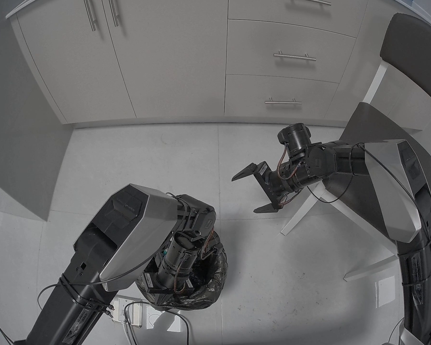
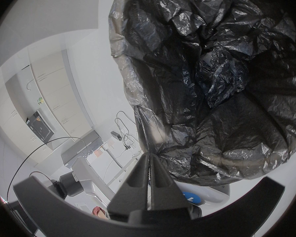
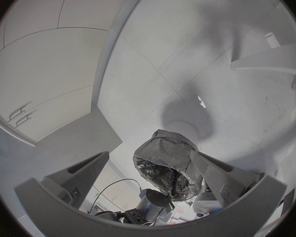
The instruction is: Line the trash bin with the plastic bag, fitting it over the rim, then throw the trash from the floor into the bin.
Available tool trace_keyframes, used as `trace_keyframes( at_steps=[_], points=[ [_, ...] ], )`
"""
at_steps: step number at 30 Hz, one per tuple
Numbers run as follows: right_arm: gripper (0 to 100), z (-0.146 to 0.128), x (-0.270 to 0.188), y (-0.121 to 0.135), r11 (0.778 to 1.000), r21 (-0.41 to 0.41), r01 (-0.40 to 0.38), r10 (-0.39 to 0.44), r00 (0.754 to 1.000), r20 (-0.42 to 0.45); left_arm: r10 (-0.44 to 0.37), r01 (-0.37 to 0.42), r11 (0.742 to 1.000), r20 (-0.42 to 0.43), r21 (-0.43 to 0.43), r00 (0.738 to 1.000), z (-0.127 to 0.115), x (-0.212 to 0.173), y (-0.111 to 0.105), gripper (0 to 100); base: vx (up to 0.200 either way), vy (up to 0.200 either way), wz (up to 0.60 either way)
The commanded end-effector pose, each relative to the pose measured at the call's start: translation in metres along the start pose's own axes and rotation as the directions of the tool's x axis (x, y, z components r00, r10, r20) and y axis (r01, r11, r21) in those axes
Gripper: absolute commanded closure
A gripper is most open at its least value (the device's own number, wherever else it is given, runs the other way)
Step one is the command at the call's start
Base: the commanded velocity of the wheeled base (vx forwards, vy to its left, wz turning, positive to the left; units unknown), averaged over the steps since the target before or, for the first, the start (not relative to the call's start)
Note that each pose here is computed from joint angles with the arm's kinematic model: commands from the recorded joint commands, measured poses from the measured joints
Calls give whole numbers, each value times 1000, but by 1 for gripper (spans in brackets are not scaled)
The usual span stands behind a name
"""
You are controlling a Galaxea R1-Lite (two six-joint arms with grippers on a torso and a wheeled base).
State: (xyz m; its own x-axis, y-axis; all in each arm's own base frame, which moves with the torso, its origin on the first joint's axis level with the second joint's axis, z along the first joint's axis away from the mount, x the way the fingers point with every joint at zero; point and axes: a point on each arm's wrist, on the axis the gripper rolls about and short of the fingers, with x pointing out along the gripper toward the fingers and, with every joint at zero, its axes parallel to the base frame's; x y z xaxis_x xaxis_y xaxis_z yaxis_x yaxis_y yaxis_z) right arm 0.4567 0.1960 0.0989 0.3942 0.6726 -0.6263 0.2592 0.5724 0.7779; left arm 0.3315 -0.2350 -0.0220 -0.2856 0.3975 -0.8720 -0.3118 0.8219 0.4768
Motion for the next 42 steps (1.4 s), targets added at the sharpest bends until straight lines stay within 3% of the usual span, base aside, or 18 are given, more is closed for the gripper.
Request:
trace_keyframes(
  at_steps=[1, 7, 18, 24, 32, 42],
  points=[
    [0, 0, 4, -4, 1000, 4, 7, -7, 1000, -6, 5, -5, 1000, -5, -19, 1000, 1, 2, 0, 100, 0, 0, 0],
    [0, 1, 4, -4, 1000, 11, 7, -7, 1000, -5, 15, -15, 999, -5, -47, 1000, -4, 4, -4, 100, 0, 0, 0],
    [0, 5, 1, -6, 1000, 25, 7, -7, 1000, 4, -82, 84, 995, 46, -49, 996, -7, -30, 12, 100, 0, 0, 0],
    [0, 3, 3, -5, 1000, 21, 7, -7, 1000, 2, -101, 104, 992, 51, -66, 994, 2, -20, 6, 100, 0, 0, 0],
    [0, 1, 4, -3, 1000, 12, -1, 1, 1000, 0, -143, 145, 988, 60, -44, 988, 19, 12, -17, 100, 0, 0, 0],
    [0, 2, 4, -3, 1000, 16, 0, 0, 1000, 0, -124, 126, 992, 63, -25, 990, 4, 5, -19, 100, 0, 0, 0]
  ],
)
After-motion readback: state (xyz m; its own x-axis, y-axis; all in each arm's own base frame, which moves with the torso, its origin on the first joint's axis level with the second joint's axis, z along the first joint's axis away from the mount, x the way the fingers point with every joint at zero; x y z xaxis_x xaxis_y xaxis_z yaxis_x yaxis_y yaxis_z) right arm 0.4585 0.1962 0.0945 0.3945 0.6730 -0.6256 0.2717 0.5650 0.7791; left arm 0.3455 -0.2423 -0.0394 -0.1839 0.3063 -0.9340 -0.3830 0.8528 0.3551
